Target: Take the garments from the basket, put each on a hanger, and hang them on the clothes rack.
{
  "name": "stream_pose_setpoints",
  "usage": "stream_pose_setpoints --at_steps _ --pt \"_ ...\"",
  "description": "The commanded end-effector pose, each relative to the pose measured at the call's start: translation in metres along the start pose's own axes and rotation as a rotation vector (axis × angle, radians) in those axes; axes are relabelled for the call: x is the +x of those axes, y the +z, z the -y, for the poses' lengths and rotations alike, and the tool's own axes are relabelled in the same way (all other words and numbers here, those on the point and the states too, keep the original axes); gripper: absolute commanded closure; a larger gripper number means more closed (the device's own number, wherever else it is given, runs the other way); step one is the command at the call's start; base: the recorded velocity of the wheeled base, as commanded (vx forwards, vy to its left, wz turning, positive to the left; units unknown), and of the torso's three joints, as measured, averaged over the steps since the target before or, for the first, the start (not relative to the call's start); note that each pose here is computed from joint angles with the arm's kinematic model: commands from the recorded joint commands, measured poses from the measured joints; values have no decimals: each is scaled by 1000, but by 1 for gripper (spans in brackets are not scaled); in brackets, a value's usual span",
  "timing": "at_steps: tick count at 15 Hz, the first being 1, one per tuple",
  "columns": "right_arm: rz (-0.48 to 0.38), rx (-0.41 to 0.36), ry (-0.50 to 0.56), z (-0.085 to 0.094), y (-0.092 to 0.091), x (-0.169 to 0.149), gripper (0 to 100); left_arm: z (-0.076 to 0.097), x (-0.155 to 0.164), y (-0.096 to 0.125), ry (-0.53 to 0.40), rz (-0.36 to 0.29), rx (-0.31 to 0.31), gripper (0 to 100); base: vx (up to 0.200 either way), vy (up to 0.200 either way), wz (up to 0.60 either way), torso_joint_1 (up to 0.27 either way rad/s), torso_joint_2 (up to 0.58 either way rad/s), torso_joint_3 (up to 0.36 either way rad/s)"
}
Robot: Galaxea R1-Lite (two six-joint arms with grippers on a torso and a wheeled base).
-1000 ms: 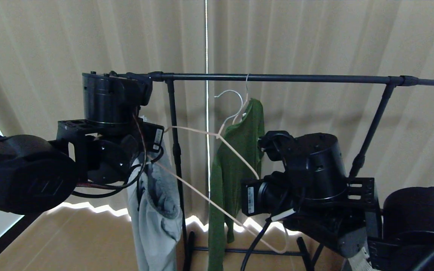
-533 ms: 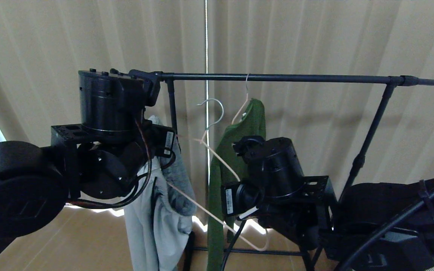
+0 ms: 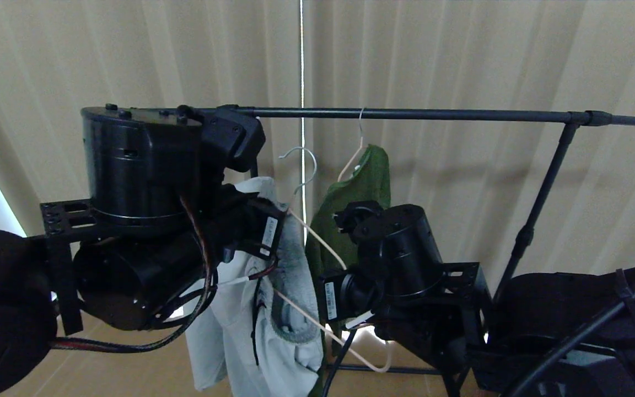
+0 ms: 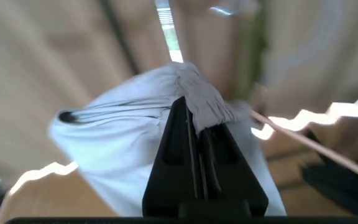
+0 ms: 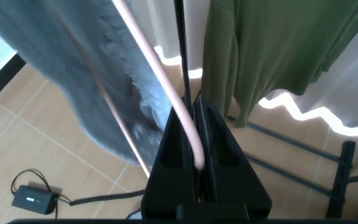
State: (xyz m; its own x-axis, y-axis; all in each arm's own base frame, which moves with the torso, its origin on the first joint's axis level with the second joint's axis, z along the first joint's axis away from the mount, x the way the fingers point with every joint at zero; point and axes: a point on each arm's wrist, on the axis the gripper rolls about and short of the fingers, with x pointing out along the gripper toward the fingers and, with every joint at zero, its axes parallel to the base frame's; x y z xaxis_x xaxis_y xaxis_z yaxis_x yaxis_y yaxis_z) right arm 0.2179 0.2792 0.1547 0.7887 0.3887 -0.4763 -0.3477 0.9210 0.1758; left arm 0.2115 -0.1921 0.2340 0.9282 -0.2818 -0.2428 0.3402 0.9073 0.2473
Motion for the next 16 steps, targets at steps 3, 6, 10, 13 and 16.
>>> stream_pose_setpoints --at_steps 3,6,10,13,16 --pt "50 -43 11 16 10 -33 100 -9 -25 -10 -118 27 61 100 0 0 0 0 0 0" --pt "111 -62 32 20 13 -41 100 -12 -37 -16 -224 44 79 100 0 0 0 0 0 0" --pt "160 -62 41 23 18 -47 100 -13 -42 -17 -249 54 78 0 0 0 0 0 0 0" --pt "185 -49 52 26 24 -57 100 -13 -46 -22 -267 49 83 0 0 0 0 0 0 0" --pt "208 -38 63 36 24 -77 100 -19 -61 -31 -333 69 98 0 0 0 0 0 0 0"
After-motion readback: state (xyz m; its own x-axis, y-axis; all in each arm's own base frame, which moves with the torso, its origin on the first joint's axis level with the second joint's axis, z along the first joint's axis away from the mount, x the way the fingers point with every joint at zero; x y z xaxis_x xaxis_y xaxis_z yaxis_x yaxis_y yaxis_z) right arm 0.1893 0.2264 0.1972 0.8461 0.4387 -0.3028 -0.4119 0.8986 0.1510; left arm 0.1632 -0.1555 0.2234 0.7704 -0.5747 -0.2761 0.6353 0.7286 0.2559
